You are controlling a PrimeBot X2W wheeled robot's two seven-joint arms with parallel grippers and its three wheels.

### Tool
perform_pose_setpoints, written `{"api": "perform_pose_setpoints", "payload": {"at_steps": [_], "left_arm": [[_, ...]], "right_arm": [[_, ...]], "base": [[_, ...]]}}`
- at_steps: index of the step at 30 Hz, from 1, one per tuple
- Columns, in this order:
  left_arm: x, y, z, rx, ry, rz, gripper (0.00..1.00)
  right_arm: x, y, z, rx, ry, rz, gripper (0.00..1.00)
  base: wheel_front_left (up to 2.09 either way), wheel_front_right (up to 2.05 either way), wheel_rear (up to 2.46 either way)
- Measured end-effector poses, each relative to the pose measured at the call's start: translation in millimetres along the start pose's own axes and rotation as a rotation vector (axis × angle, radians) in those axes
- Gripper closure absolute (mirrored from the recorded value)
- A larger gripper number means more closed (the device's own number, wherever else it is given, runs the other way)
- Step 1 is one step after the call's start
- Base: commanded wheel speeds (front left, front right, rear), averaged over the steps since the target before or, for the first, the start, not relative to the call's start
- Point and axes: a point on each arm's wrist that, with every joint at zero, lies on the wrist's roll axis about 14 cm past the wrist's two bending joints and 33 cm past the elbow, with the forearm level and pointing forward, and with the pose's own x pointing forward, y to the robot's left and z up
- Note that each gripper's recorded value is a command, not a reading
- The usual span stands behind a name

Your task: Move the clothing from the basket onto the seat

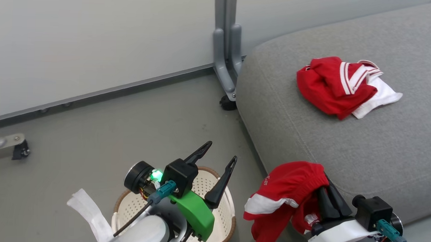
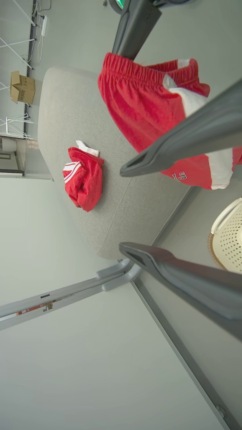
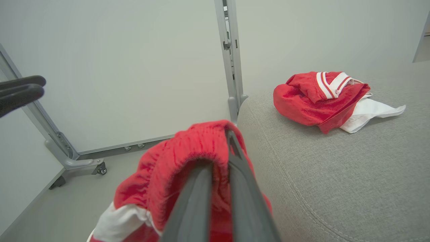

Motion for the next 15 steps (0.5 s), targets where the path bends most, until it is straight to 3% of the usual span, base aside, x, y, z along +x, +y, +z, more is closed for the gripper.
{"api": "perform_pose_setpoints", "payload": {"at_steps": [15], "left_arm": [[53.4, -62.0, -22.5, -0.042, 0.034, -0.288, 0.00]], "right_arm": [[-49.3, -81.3, 11.6, -0.046, -0.002, -0.308, 1.00]], "base": [[0.00, 0.00, 0.00]]}}
